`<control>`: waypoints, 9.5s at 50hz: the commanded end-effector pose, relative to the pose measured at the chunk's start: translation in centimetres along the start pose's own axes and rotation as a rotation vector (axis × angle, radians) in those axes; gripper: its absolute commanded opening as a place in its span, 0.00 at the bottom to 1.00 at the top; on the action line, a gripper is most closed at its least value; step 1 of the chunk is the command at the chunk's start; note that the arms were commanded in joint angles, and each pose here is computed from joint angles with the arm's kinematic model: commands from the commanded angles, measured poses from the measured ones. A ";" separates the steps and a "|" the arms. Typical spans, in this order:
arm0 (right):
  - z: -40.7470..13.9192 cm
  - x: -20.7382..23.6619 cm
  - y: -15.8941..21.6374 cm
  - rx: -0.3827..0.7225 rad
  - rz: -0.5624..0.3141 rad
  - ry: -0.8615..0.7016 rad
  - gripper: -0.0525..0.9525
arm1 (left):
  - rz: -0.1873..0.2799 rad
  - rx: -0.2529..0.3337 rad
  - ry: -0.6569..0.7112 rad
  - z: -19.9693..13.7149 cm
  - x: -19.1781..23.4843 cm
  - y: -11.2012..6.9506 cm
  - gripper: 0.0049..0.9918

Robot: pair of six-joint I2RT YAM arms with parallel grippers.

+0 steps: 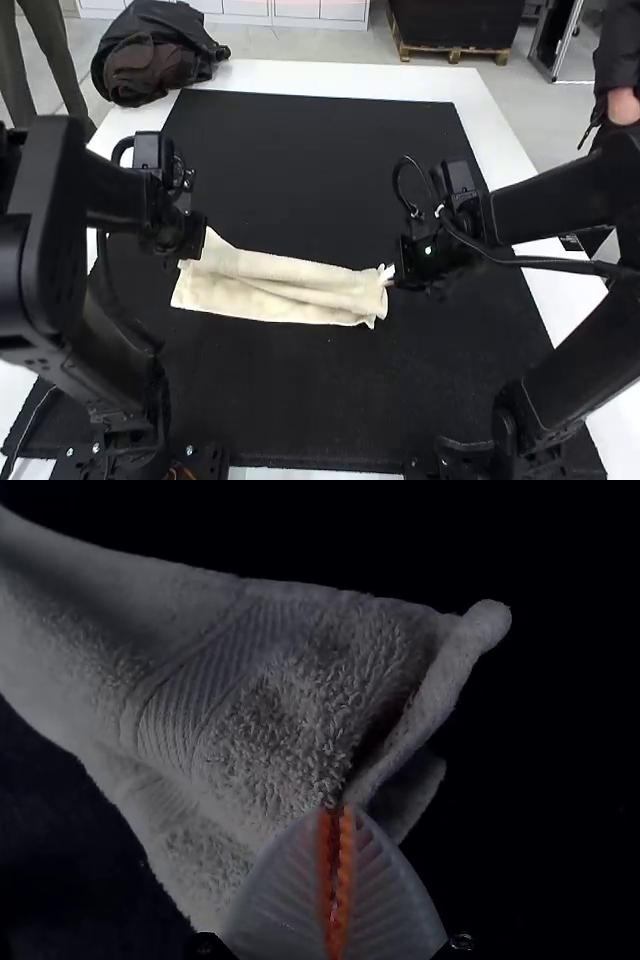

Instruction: Fold the towel.

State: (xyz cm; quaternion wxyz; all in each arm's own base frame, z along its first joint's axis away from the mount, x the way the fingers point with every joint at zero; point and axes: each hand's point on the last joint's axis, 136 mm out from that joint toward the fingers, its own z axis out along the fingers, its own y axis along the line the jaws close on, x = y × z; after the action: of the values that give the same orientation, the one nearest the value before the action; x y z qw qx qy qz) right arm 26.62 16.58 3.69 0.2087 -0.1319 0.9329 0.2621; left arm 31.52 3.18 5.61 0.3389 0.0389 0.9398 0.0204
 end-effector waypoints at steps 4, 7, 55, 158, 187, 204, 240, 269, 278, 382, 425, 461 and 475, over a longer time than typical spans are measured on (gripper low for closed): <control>-0.3 -0.1 0.1 0.001 -0.021 -0.017 0.03 | 0.009 -0.011 -0.002 -0.7 0.4 0.1 0.02; -0.2 -0.1 0.1 0.000 -0.023 -0.019 0.03 | 0.010 -0.014 -0.005 -0.8 0.4 0.2 0.02; 1.6 -0.1 -2.1 0.094 -0.048 -0.038 0.77 | 0.118 -0.140 0.005 -0.1 2.8 2.7 0.66; 4.9 -0.2 1.1 -0.017 -0.030 0.075 0.95 | 0.025 -0.218 -0.174 -2.9 -4.8 5.5 0.98; 7.0 3.5 -0.3 -0.020 -0.010 0.152 0.19 | -0.003 -0.245 -0.222 -4.5 -7.5 6.9 0.98; 7.2 2.9 -0.4 -0.024 -0.007 0.165 0.03 | -0.055 -0.287 -0.205 -5.1 -6.7 9.4 0.98; 0.6 -4.9 5.6 -0.131 0.020 0.024 0.03 | -0.056 -0.286 -0.206 -5.1 -6.7 9.3 0.98; 0.6 -5.7 14.7 -0.309 -0.084 0.030 0.03 | -0.110 -0.395 -0.248 -6.2 -7.5 11.5 0.98; 1.7 -6.0 16.9 -0.341 -0.130 0.039 0.03 | -0.151 -0.463 -0.274 -7.4 -7.4 13.4 0.98; 15.5 -8.5 36.1 -0.574 -0.329 0.090 0.03 | -0.272 -0.558 -0.232 -10.3 -1.4 16.6 0.98; 13.5 -13.9 37.3 -0.568 -0.331 0.011 0.61 | -0.273 -0.552 -0.223 -10.4 -1.1 16.2 0.98; 15.2 -7.4 33.9 -0.606 -0.339 0.131 0.03 | -0.268 -0.554 -0.235 -10.6 -1.3 16.2 0.98; 16.6 -5.2 33.9 -0.628 -0.328 0.145 0.03 | -0.266 -0.553 -0.235 -10.6 -1.3 16.1 0.98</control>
State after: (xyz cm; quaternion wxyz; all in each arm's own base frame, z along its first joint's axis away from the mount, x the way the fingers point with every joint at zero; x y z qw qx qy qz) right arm 25.30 54.05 6.41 0.1301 -0.3533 0.7969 0.4724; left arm 26.60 19.17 15.06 0.4304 -0.1774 0.8551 0.2283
